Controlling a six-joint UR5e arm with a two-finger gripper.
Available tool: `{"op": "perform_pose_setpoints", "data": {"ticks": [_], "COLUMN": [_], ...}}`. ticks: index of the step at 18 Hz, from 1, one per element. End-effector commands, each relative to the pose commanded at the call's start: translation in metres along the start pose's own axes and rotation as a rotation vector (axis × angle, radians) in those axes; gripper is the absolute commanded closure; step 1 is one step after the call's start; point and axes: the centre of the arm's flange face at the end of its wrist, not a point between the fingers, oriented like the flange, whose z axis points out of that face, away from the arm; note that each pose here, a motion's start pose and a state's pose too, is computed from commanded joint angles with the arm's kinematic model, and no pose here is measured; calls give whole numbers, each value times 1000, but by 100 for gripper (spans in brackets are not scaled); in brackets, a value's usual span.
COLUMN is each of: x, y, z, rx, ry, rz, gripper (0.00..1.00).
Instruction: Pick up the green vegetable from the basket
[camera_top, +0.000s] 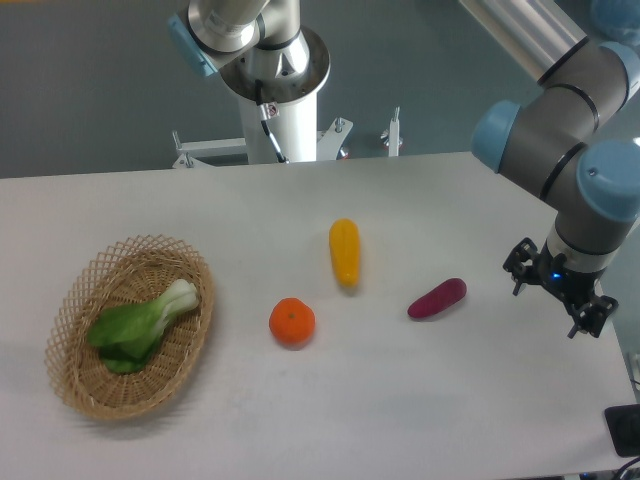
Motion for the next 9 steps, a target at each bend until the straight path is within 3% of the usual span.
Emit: {"op": "perform_pose_setpoints", "data": {"ticks": [7,9], "x": [4,8], "y": [-10,-15], "z": [0,3], "rx": [3,10], "ry": [3,11], "rz": [6,-34], "gripper": [0,0]}}
